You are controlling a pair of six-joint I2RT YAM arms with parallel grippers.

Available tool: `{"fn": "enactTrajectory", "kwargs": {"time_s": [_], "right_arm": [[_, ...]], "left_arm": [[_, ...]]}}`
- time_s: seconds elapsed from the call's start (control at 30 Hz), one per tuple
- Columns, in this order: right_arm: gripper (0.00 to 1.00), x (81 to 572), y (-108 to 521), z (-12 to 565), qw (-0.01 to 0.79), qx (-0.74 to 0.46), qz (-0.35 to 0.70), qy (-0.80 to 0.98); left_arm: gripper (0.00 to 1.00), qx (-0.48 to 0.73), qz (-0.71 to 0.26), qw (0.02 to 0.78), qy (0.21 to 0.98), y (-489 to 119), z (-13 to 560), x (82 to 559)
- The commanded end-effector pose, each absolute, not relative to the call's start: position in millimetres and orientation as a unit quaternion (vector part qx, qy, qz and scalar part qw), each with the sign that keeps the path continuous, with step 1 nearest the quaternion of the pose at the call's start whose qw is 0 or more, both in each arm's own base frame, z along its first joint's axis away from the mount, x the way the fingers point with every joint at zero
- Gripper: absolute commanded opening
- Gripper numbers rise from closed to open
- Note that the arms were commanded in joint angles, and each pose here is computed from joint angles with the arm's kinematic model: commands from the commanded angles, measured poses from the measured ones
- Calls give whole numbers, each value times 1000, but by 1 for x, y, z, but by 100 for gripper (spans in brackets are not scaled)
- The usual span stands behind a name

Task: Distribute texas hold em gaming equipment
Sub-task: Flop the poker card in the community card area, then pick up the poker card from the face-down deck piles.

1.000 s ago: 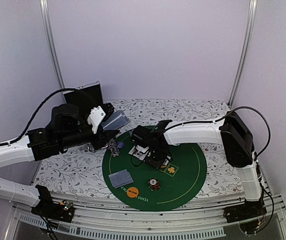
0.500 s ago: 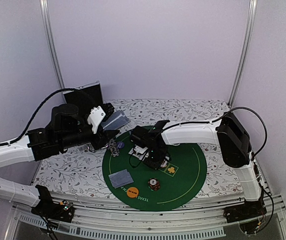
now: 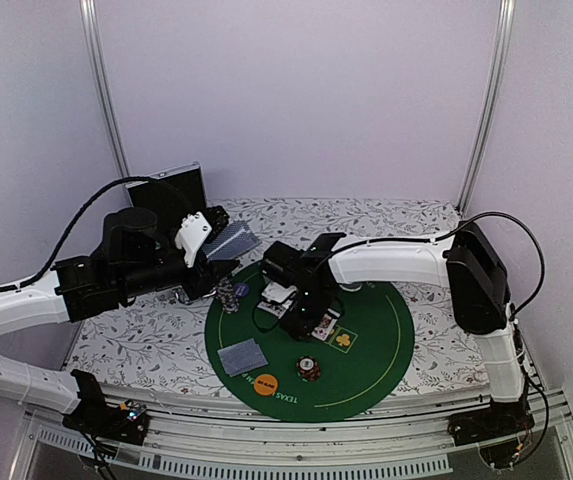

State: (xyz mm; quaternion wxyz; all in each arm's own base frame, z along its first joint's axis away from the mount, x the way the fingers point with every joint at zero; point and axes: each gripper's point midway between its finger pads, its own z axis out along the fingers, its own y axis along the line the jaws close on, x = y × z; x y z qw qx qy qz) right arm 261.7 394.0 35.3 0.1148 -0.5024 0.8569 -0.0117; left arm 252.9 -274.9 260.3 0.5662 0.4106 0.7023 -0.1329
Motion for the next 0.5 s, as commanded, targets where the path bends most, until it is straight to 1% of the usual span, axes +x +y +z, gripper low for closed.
{"fn": "enactTrajectory", "kwargs": {"time_s": [0.0,0.1,0.17,0.27,0.37,0.47], "right_arm": [[73,269,404,102,176,-486,76,852],[88,287,385,130,204,-442,112,866],[100,305,369,152,226,-401,144,876],[99,319,366,203,277,-356,227,863],[99,307,385,270,337,-364,339,799],[99,291,409,309,345,-376,439,739]], "left_arm": [[50,409,-138,580,691,-276,269,252],[50,411,-140,581,689,-276,270,250],[50,415,-144,578,688,-278,268,249],[50,430,-156,566,686,-284,263,245],[50,446,-176,555,679,-291,261,237],[51,460,-194,549,670,-295,261,230]]}}
